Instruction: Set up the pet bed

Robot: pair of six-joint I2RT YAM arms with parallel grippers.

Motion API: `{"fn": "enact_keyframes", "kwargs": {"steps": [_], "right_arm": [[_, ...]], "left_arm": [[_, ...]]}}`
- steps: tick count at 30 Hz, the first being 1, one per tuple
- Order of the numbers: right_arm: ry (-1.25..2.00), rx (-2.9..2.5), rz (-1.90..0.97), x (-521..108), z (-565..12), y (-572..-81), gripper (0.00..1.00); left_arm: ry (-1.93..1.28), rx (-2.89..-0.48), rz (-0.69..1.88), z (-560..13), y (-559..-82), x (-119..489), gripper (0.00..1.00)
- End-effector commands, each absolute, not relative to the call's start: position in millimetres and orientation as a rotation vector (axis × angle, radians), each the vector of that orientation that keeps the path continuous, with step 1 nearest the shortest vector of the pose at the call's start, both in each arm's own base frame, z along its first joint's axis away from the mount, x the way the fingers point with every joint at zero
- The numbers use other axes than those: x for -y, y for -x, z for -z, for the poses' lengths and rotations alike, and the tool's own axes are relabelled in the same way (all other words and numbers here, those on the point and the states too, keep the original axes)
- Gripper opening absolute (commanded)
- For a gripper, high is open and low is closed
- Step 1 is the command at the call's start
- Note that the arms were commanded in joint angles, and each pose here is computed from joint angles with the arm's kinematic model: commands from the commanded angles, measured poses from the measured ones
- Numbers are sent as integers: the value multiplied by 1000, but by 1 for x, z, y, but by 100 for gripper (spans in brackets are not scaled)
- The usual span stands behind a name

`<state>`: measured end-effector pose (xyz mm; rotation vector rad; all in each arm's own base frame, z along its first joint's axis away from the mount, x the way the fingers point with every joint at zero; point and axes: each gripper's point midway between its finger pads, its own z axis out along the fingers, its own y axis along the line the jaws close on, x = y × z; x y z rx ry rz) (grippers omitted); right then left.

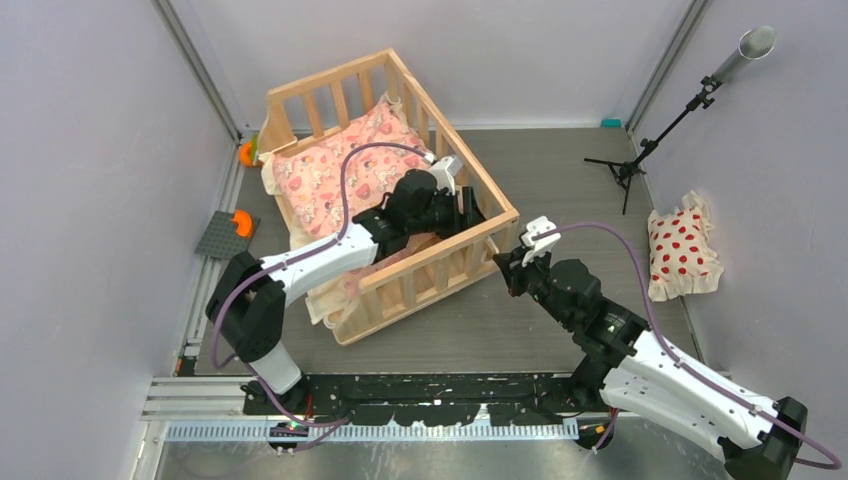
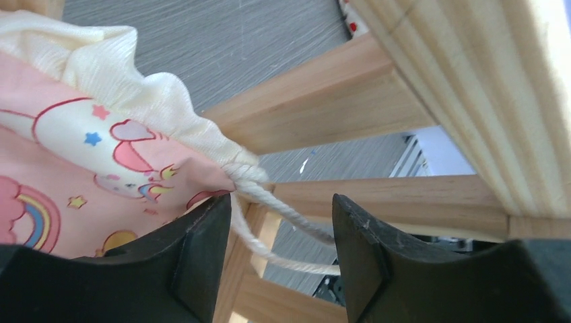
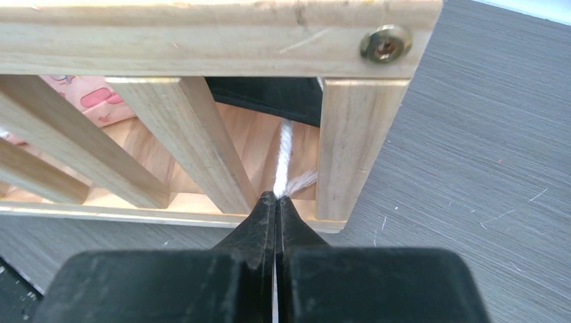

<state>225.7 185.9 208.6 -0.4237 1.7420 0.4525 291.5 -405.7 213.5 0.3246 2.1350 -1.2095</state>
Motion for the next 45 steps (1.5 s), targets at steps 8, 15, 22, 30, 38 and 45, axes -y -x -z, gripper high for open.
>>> {"fn": "enact_keyframes", "kwargs": {"steps": [8,15,22,30,38,45], "right_arm": [[503,-1841,-475,-181,-213,-204,1],[496,-1858,-475,-181,-206,-204,1],[506,-1864,-500,-185,-204,-202,1],[519,-1860,-567,-196,-201,-198,1],[533,-1859,-602,-201,-201,-195,1],[542,-1866,-616,-202,-197,-192,1]], "left_arm": [[-558,-2106,1077,-247,-251,376,74],[-620,-2107,933,-257,-241,342,72],[-665,-2032,798,-301,-228,300,76],[-623,-1950,750,-348,-218,270,80],[-962,-1823,940,-356,-166,280,80],[-1065,-1840,772,-323,-168,266,84]]}}
